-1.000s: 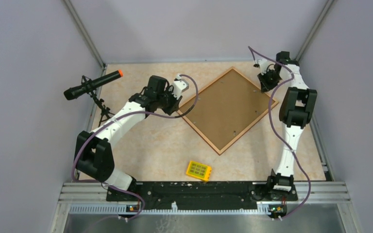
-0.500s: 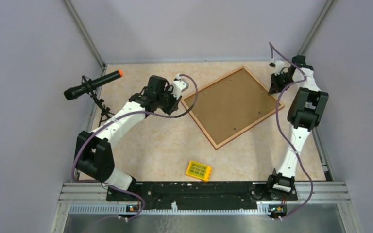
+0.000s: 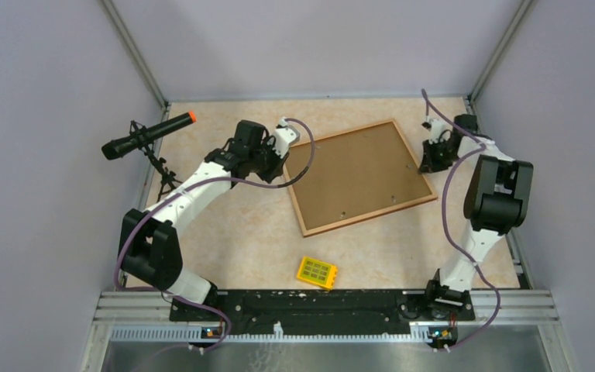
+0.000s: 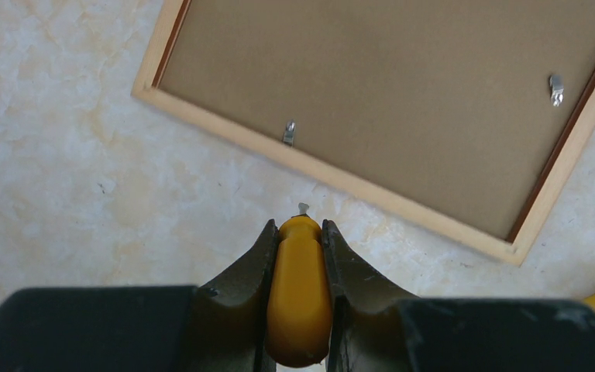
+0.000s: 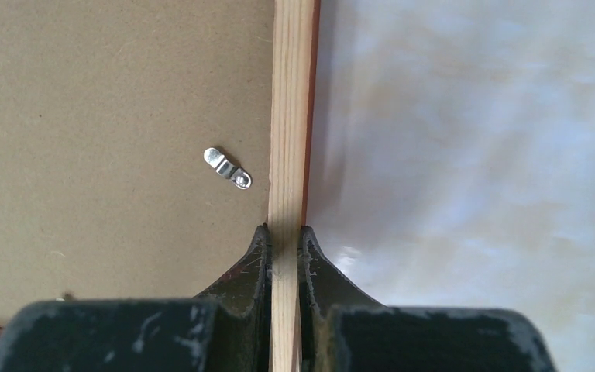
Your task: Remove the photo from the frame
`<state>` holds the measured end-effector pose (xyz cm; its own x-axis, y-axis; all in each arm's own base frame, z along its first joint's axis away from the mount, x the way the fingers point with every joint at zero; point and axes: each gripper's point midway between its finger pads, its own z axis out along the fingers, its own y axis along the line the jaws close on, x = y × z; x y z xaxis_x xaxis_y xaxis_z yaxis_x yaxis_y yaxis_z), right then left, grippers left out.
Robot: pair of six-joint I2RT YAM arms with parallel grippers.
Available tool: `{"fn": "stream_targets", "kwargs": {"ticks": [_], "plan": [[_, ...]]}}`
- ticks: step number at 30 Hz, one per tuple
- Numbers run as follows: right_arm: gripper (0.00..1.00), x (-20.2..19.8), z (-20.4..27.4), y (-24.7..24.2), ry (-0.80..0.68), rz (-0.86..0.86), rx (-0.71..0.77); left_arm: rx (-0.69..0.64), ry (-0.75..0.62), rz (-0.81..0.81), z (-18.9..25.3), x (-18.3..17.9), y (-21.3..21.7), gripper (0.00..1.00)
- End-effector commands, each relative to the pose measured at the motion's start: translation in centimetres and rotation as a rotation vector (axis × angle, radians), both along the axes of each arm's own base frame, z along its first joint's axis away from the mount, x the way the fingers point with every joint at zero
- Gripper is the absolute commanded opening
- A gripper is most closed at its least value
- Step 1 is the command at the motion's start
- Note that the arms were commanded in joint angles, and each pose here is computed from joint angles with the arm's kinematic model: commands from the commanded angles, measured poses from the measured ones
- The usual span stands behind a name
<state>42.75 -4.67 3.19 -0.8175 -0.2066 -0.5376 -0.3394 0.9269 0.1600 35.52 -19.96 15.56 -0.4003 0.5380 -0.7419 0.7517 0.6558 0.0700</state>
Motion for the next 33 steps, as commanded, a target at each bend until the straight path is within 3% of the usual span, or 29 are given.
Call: {"fn": "stream_targets", "kwargs": {"ticks": [1, 14, 22, 33], "plan": [[0.0, -5.7, -3.3, 7.0, 0.168, 0.059, 0.053, -0.012, -0.054, -0.004, 1.8, 1.0, 0.0, 0.0], [0.0, -8.3, -3.5, 11.1, 0.252, -0.083, 0.256, 0.116, -0.007, 0.006, -0.9, 0.2, 2.3, 0.0], [0.0, -8.7, -4.1, 11.6, 0.274, -0.095, 0.29, 0.194, 0.029, 0.01, -3.4, -1.4, 4.0, 0.0], [0.0, -9.1, -4.3, 11.9, 0.284, -0.081, 0.304, 0.233, -0.03, 0.064, -3.5, 0.8, 4.6, 0.0]]}}
